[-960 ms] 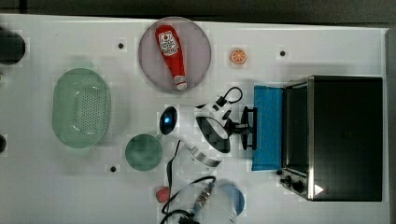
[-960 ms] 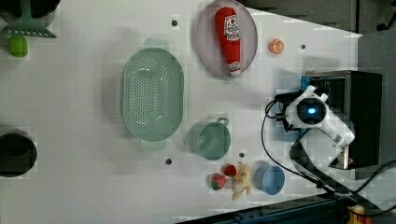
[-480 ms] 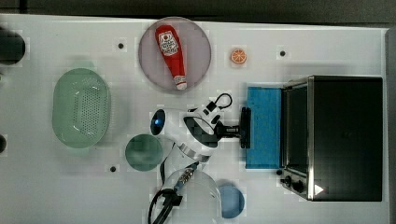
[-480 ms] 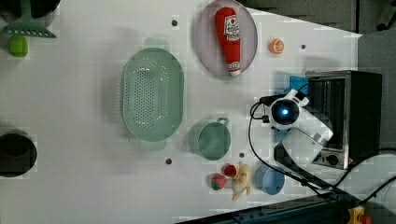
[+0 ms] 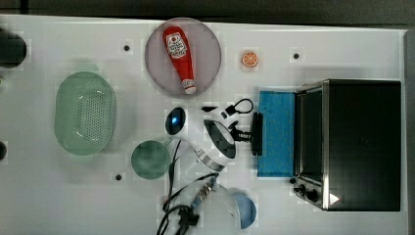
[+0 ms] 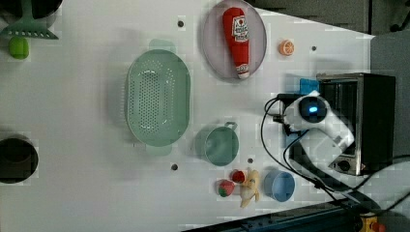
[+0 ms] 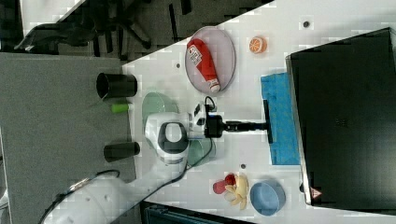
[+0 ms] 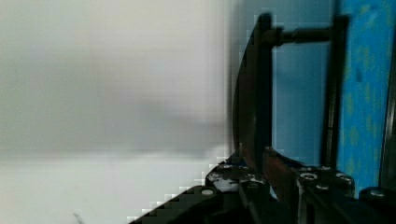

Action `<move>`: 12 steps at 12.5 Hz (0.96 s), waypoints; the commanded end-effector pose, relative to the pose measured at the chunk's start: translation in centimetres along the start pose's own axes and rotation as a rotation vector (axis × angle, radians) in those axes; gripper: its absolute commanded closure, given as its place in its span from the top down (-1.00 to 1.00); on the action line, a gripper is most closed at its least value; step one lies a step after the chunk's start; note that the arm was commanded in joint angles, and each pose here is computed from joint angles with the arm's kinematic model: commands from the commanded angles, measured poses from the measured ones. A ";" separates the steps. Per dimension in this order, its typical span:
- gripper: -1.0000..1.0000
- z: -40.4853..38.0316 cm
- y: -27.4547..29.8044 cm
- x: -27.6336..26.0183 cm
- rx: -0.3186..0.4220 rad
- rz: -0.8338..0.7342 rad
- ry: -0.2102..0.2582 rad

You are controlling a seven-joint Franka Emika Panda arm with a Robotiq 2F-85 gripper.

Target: Flap open oven.

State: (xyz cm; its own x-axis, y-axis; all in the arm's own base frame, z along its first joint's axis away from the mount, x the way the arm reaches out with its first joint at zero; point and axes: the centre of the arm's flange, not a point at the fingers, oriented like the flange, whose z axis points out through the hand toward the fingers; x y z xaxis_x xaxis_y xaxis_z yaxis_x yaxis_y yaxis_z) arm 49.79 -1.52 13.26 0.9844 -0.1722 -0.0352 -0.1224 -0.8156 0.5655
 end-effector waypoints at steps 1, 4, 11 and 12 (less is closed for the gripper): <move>-0.65 -10.3 7.1 4.0 0.201 0.356 0.094; -0.65 -16.8 14.8 3.4 0.360 0.610 0.013; -0.65 -32.5 27.1 -2.3 0.572 0.784 -0.158; -0.65 -34.1 28.5 -2.9 0.569 0.786 -0.160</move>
State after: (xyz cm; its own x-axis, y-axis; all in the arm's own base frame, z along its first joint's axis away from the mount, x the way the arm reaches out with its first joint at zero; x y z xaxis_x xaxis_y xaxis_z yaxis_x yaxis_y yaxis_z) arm 47.84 -5.42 59.14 0.6164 -0.7790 0.1148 -0.7794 -0.6244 -0.0517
